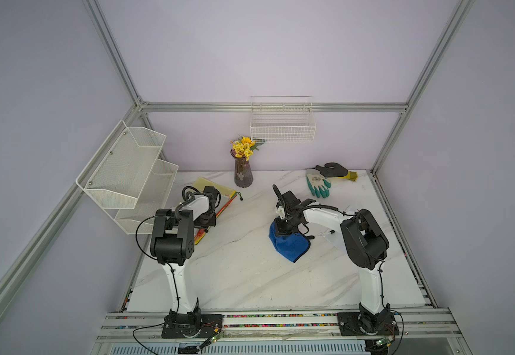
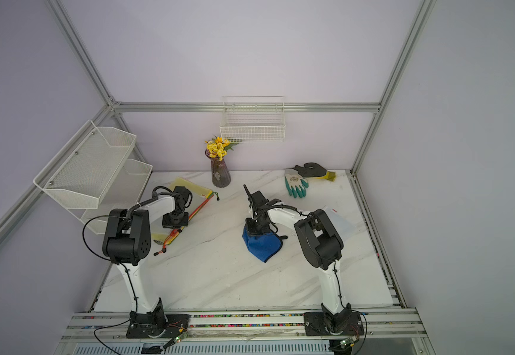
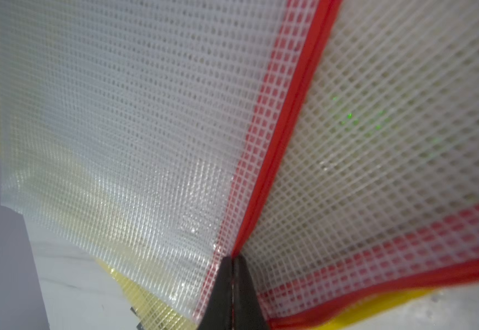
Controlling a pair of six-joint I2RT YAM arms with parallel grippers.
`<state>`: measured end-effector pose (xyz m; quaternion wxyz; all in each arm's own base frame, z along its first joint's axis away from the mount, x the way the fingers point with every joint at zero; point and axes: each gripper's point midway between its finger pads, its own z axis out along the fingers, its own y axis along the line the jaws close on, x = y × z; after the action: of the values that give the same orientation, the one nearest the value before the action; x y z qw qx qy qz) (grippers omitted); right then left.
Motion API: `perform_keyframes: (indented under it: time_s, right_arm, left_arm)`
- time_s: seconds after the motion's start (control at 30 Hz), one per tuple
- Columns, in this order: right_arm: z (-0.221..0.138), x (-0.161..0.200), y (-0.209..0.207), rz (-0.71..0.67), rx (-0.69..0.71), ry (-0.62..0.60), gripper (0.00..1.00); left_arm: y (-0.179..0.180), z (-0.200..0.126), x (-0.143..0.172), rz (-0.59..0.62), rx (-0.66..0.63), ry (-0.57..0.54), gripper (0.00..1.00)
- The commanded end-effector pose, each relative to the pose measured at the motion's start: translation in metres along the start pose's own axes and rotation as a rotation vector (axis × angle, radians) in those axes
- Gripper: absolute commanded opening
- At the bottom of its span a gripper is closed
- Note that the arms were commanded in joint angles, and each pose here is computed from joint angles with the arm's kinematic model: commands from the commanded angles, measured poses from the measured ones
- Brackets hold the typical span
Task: Wipe the document bag
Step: Pick up the document bag.
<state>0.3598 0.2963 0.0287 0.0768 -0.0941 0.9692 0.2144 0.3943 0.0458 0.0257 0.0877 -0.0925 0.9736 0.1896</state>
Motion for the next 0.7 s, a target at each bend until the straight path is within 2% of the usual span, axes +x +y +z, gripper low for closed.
perform_keyframes:
  time_s: [0.0,0.3,0.53,0.67]
  right_arm:
    - [0.02,0.021,-0.022,0.039,0.076,0.055,0.0]
    - [0.023,0.019,-0.017,0.035,0.066,0.052,0.0]
    - [0.02,0.012,-0.01,0.031,0.044,0.04,0.0]
    - [0.017,0.011,-0.009,0.034,0.043,0.039,0.0]
  left_arm:
    - [-0.013,0.0,0.008,0.039,0.084,0.008,0.0]
    - [-0.03,-0.073,-0.016,-0.02,0.27,-0.143,0.0]
    - [-0.036,-0.123,-0.014,-0.044,0.404,-0.194,0.0]
    - [-0.053,-0.153,-0.009,-0.04,0.538,-0.212,0.0]
